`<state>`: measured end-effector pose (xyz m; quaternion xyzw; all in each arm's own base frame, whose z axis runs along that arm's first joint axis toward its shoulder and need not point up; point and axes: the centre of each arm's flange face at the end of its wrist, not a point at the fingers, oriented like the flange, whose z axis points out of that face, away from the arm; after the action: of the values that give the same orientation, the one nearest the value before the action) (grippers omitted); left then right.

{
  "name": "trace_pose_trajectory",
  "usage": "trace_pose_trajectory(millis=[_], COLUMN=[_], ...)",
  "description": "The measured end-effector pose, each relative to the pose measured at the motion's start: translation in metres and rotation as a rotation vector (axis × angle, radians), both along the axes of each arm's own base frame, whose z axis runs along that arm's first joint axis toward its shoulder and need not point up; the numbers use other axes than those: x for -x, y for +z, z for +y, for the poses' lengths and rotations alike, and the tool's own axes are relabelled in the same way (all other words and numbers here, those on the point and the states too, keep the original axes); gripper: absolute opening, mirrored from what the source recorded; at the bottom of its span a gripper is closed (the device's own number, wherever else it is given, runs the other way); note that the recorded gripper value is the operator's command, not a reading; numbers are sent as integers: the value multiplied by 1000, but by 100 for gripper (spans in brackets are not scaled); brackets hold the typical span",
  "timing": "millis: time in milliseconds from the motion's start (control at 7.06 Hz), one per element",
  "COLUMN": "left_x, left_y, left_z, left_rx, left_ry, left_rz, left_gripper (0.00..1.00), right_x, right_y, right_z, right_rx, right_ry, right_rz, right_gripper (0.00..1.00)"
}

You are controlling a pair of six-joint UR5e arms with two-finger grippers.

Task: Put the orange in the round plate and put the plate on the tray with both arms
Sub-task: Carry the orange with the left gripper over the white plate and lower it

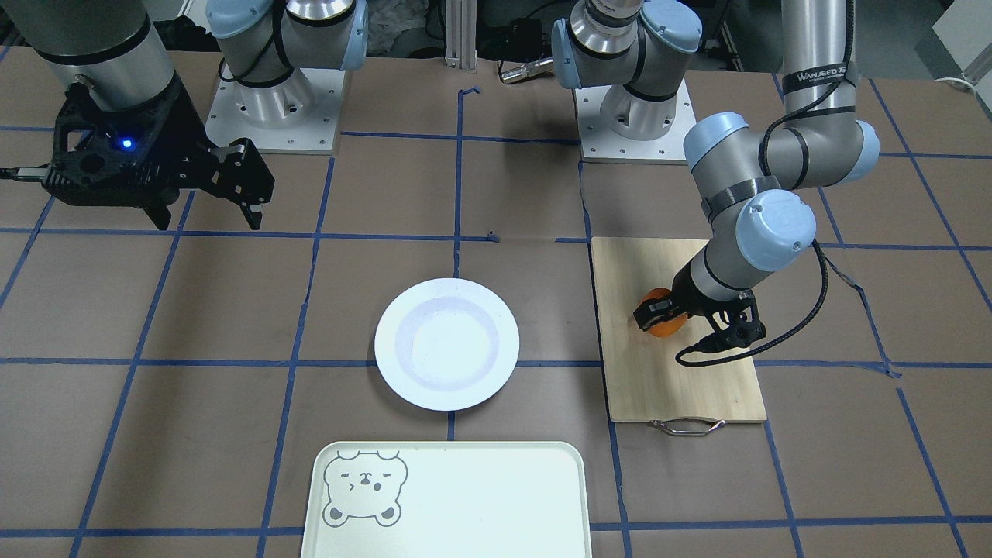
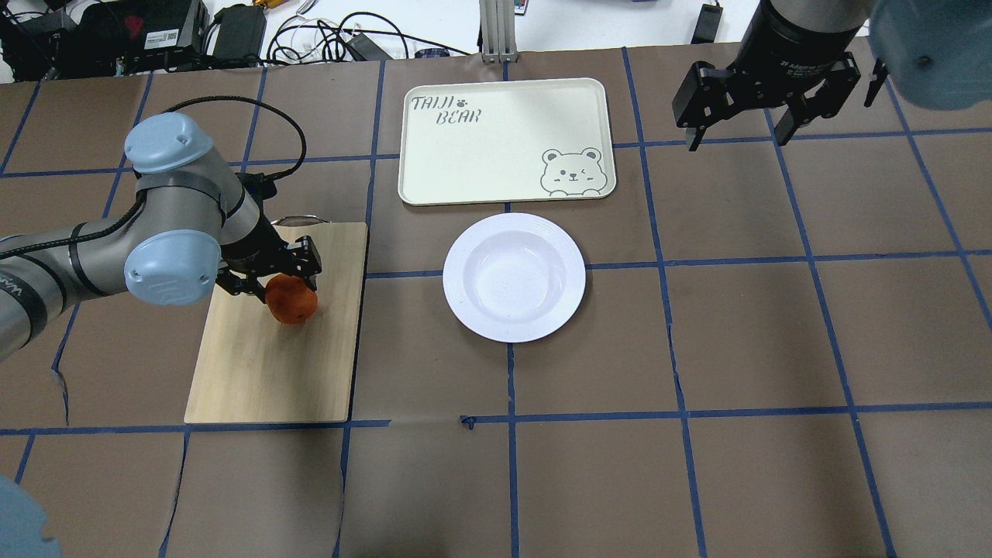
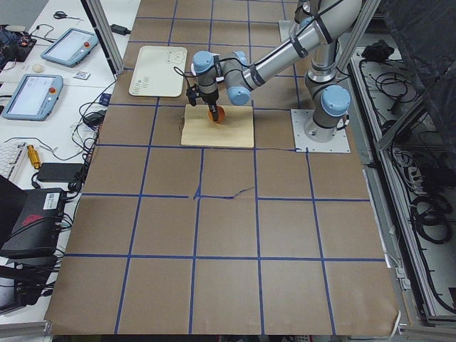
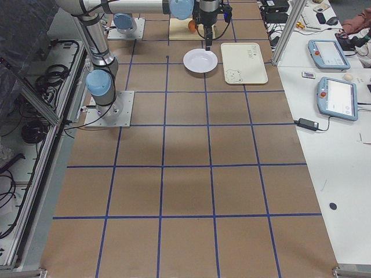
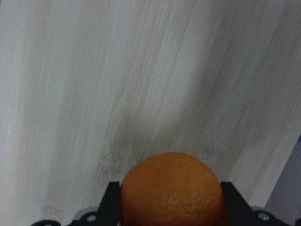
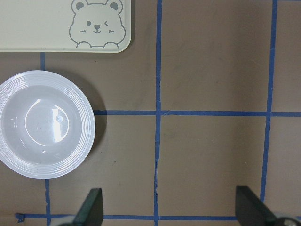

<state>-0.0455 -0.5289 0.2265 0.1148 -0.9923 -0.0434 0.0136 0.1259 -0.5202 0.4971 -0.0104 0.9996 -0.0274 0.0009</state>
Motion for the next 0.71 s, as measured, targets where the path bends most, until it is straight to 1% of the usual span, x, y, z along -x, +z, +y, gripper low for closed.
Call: trace_pose_trajectory(millis=[142, 283, 425, 566, 708], left_x=[20, 55, 97, 138, 174], left_y=[12, 25, 33, 39, 40], left_z=[-10, -17, -19, -17, -13], left_rx=[35, 64, 73, 76, 80], left_ry=[-11, 16, 60, 84, 91], left_rz=[36, 83, 122, 163, 215], left_gripper=[2, 2, 2, 2, 2], right_x=[0, 0, 0, 0, 0], right_y=[0, 0, 0, -1, -1], right_z=[0, 0, 1, 1, 1], right_rx=[-1, -1, -3, -6, -9], right_ry=[0, 0, 0, 0, 0], right_rz=[0, 0, 0, 1, 1], right_gripper=[100, 100, 100, 100, 100])
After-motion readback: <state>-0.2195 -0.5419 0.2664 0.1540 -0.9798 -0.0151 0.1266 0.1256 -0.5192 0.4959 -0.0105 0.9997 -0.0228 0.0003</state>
